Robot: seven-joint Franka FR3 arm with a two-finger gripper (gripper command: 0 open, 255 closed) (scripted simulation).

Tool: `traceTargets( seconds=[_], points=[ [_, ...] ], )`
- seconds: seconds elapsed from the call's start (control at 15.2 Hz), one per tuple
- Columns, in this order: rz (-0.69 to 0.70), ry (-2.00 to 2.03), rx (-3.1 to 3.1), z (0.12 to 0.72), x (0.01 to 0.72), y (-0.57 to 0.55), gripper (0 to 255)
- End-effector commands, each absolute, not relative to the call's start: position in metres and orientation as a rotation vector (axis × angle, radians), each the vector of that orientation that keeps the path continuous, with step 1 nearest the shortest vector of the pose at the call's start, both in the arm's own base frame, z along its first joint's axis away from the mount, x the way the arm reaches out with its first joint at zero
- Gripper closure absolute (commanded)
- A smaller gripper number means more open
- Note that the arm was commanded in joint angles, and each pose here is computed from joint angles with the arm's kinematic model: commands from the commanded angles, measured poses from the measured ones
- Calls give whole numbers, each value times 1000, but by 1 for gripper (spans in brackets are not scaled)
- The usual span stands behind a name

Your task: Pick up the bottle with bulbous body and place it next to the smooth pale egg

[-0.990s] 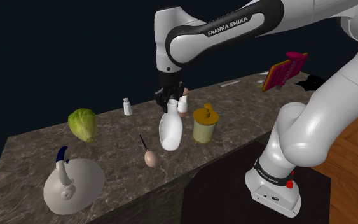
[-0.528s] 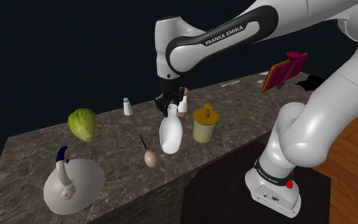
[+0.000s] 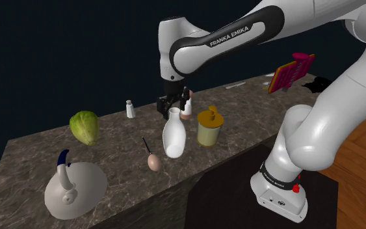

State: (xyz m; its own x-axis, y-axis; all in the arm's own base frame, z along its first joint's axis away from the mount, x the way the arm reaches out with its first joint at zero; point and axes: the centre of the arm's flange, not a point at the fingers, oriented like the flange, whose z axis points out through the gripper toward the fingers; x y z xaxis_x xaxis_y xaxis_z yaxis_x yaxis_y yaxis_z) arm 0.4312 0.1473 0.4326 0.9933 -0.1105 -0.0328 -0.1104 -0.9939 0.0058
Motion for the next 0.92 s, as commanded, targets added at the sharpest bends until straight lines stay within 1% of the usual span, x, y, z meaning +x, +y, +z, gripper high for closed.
traceTargets(
  seconds=[0.0,0.07,0.33,0.86],
  points=[
    [-52,-174,3132,433,431,147,0],
    [-52,-174,3132,433,431,147,0],
    [-52,-174,3132,483,433,147,0],
    [-52,-174,3132,483,433,147,0]
  ],
)
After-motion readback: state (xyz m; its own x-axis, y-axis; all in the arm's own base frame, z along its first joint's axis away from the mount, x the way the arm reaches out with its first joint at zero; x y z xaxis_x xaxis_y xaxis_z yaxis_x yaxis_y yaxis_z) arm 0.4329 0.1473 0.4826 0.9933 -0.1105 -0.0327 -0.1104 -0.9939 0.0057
